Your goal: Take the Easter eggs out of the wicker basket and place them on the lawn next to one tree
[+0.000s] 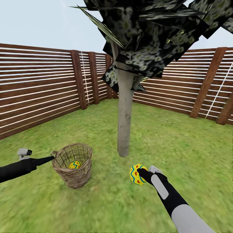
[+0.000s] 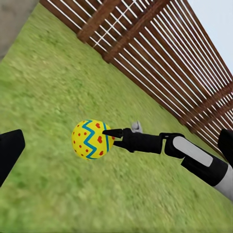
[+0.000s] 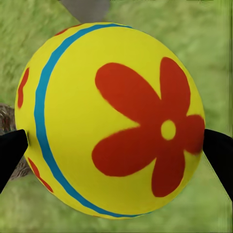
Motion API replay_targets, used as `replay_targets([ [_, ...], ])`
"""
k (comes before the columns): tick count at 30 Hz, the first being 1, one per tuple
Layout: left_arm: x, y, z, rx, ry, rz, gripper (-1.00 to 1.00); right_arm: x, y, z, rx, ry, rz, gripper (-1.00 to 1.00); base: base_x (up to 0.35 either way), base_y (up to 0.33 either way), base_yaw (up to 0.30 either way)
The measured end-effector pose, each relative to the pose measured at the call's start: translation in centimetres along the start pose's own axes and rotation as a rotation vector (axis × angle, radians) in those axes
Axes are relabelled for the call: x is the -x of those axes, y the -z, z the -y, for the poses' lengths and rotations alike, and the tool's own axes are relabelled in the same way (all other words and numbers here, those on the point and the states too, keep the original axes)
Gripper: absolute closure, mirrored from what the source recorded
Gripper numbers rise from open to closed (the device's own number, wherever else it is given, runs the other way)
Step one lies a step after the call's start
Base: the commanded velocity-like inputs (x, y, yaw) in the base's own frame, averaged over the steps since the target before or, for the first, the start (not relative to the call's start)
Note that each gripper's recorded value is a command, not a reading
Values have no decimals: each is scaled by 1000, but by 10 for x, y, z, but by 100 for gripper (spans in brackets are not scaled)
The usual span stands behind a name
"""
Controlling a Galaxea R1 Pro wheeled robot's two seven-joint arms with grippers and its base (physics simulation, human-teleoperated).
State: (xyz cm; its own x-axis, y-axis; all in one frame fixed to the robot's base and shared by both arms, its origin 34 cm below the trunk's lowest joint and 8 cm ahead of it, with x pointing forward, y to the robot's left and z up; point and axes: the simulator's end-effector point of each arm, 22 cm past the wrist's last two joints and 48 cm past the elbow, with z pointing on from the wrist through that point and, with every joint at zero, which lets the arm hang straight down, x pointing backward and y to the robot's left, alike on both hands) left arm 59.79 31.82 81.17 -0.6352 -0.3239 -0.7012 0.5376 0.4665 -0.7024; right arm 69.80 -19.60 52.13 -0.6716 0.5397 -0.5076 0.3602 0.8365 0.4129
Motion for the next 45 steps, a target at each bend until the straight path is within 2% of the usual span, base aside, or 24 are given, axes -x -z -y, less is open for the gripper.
replay_targets([
  [11,-2,-2,-1,-2,5,0,-100,-3,-1,-2,2,0,-4,100,0,-278,4],
  [15,-1,-2,-1,-3,4,0,-100,-4,-1,-6,6,1,-5,100,0,-213,233],
  [20,-2,-2,-1,-2,4,0,-100,-1,-1,-1,-22,72,15,100,0,-22,287],
  [29,-2,-2,-1,-1,4,0,-100,0,-1,0,-27,81,20,100,70,-82,250],
  [34,-2,-2,-1,-3,4,0,-100,0,-1,-1,-26,81,20,100,265,-176,13],
  [41,-2,-3,0,-6,4,1,-100,4,0,-1,-26,75,36,100,139,-113,-220],
  [45,-2,-3,0,-5,4,1,-100,-2,-4,7,-42,72,33,100,10,-320,-43],
])
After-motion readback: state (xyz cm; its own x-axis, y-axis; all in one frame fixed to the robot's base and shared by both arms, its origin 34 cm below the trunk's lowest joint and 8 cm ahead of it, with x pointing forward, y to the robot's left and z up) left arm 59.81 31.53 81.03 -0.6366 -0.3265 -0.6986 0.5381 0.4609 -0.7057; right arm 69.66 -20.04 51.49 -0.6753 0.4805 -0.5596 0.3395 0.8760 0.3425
